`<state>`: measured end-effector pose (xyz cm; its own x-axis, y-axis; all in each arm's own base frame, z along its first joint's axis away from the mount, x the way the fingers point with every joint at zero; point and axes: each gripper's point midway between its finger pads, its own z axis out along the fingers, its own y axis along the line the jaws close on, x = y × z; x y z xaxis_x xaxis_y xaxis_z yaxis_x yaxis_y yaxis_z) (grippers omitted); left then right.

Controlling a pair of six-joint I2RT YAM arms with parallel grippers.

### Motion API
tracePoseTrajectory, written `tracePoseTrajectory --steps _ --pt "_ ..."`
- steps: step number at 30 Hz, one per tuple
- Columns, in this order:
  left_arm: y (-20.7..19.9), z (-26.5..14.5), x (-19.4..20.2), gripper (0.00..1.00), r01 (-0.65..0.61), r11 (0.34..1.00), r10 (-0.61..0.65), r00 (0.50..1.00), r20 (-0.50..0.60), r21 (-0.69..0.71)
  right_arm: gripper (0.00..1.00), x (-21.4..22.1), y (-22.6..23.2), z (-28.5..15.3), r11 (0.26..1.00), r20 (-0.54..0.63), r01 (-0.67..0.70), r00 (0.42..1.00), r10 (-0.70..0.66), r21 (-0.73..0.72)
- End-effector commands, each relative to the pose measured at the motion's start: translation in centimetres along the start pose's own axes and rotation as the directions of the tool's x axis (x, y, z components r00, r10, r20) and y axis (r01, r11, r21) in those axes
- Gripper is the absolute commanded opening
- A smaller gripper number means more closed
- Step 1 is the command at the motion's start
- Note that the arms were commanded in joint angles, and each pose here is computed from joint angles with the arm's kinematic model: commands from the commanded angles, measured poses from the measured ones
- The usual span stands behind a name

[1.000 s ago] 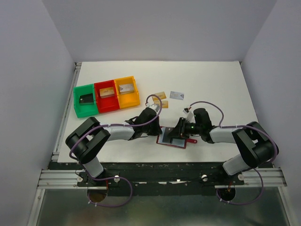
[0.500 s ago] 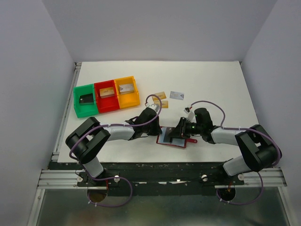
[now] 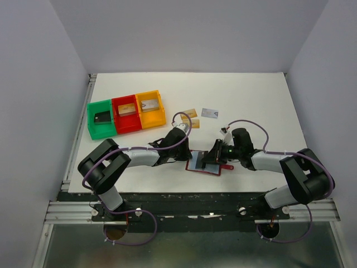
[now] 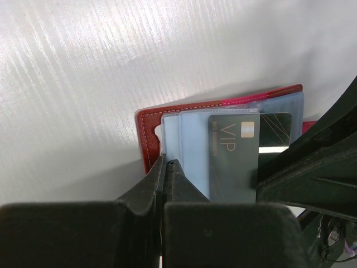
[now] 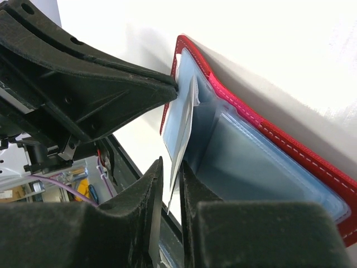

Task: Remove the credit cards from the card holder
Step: Remove the credit card from the card holder.

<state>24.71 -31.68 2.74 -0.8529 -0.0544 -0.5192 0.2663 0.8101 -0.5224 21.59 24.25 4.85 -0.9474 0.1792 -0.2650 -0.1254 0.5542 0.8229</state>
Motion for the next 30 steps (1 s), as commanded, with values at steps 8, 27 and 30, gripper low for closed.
tracePoseTrajectory --steps 8,27,30 --pt "4.7 -0.3 2.8 0.0 0.005 0.985 -0.019 0.997 -0.08 -0.174 0.18 -0.3 -0.7 -0.7 1.0 0.025 0.004 1.0 -0.005 0.021" --pt "4.6 -1.1 2.4 0.0 0.006 0.986 -0.017 0.998 -0.064 -0.169 0.0 -0.6 -2.9 -2.0 0.992 0.031 -0.03 0.999 0.027 0.124" --pt "4.4 -1.2 2.1 0.0 -0.002 0.987 -0.007 0.998 -0.057 -0.162 0.0 -0.8 -3.2 -2.3 0.988 0.033 -0.027 0.999 0.022 0.155"
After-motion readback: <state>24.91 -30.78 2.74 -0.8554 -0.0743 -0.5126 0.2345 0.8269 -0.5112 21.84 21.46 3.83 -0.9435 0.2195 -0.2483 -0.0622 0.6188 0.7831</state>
